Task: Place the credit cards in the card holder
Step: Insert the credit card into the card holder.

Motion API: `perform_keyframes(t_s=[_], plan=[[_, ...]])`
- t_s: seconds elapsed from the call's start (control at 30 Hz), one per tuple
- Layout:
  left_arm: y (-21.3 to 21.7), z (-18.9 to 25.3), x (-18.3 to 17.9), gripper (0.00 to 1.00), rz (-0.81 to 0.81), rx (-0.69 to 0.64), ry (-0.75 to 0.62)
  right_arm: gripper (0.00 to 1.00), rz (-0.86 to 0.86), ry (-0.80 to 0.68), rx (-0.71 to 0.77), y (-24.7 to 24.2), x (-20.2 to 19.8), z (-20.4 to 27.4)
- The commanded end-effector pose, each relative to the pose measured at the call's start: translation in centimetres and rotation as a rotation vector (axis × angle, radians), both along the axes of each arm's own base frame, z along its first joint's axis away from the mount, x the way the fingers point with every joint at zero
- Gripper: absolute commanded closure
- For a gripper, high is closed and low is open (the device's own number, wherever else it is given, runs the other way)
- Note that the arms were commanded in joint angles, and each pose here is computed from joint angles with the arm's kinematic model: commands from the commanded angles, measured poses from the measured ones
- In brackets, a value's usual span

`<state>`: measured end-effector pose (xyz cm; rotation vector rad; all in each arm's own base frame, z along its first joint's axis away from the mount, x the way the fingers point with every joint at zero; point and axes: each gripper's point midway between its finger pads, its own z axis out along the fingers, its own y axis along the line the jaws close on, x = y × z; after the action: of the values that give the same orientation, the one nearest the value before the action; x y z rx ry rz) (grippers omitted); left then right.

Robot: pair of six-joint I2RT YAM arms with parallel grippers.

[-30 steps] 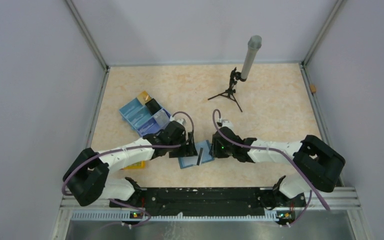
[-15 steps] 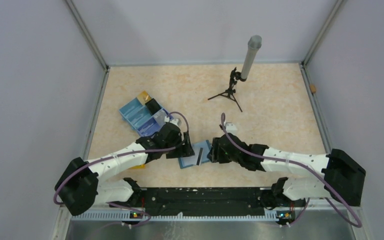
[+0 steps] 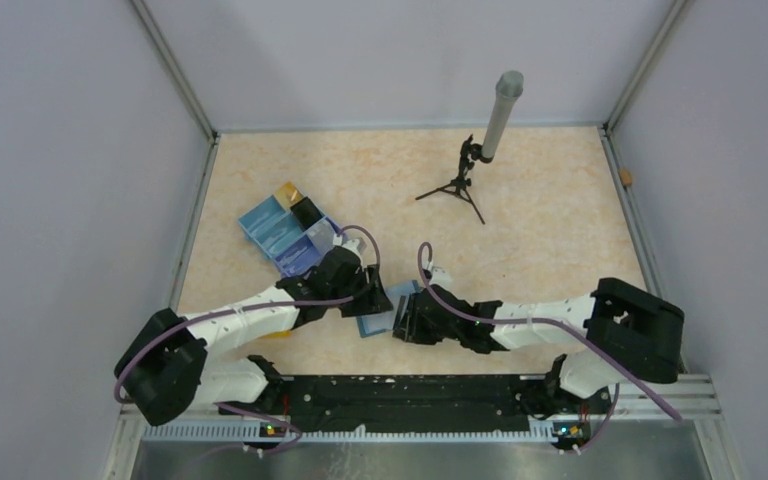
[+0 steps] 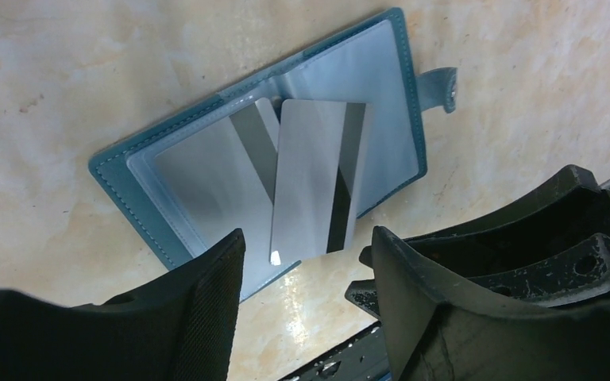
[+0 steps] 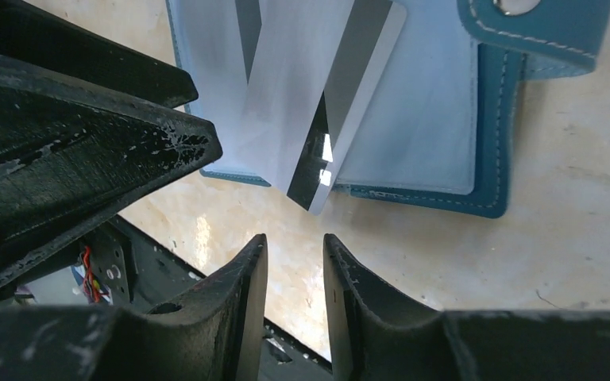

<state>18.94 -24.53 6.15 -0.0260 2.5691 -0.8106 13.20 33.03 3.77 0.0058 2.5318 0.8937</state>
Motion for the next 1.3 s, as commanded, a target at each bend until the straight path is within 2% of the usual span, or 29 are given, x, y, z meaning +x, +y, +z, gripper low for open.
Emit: perform_keyframes(t_s=[0.0,0.2,0.47,0.67,0.87,1.07,1.27], plan=[[-0.7,-0.1,0.6,0.39,0.010,-0.046,-0.012,0.69,0.017,0.010,0.104,2.7,-0.1,1.2],[-0.7,-1.0,0.8,0.44,0.013,-0.032,-0.002,0.70,0.035,0.021,0.118,3.6,-0.5,1.1],[0.1,-2.2,0.6,0.58,0.035,0.010,0.019,0.74,0.029,0.030,0.103,3.9,-1.1,0.5],[0.6,-2.9,0.2,0.69,0.053,0.022,0.035,0.79,-0.008,-0.002,0.082,3.7,-0.2,0.4],[1.2,-3.2,-0.1,0.75,0.062,0.035,0.041,0.82,-0.046,-0.037,0.051,3.4,0.8,0.3],[1.3,-3.3,-0.4,0.72,0.071,0.024,0.043,0.85,-0.062,-0.065,-0.026,2.9,1.6,-0.4],[1.4,-3.2,-0.4,0.70,0.076,0.022,0.040,0.85,-0.032,-0.070,-0.042,3.3,1.2,-0.3]])
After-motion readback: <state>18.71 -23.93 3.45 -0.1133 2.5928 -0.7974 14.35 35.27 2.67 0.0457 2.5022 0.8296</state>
